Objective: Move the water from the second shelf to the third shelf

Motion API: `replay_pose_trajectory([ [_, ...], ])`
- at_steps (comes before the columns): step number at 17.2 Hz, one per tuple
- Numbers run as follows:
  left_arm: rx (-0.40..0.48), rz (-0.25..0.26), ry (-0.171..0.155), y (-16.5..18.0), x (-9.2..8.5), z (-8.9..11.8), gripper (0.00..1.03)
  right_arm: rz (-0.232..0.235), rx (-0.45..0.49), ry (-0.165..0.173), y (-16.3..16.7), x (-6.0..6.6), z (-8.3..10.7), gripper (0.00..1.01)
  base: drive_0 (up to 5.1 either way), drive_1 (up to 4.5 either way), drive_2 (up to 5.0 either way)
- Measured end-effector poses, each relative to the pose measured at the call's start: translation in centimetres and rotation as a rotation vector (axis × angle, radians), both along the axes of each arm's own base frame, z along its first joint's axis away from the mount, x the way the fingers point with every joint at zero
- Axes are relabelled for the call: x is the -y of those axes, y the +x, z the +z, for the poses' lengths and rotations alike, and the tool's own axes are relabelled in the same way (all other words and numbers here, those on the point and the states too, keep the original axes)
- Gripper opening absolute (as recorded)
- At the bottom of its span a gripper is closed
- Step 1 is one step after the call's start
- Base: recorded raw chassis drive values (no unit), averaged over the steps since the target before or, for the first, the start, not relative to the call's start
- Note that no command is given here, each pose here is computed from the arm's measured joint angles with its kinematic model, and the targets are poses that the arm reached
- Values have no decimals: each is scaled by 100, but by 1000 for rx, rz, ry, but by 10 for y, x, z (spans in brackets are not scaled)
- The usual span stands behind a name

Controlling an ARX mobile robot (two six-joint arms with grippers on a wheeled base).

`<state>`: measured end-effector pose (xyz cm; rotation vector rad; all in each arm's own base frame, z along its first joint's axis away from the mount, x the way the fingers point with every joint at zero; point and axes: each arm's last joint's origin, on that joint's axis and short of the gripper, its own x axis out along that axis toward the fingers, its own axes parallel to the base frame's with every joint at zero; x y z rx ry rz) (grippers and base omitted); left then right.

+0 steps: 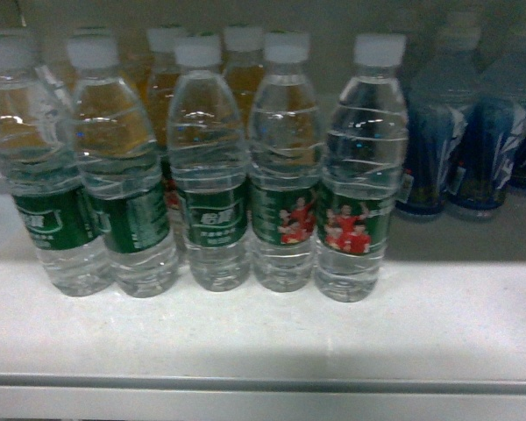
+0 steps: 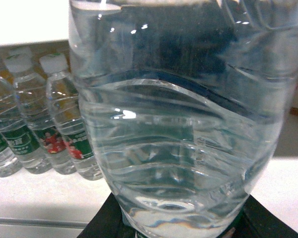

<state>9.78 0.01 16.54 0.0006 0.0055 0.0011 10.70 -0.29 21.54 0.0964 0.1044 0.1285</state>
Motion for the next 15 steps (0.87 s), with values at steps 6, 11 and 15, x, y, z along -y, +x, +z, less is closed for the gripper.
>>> replay_pose_trajectory([
  [6,-1,0,0,0,0,0,98,0,-2,0,0,0,0,36,-504,241,241],
  [11,1,2,0,0,0,0,98,1,-7,1,0,0,-1,36,-504,241,241],
  [15,1,0,0,0,0,0,98,-2,0,0,0,0,0,36,-504,241,241],
])
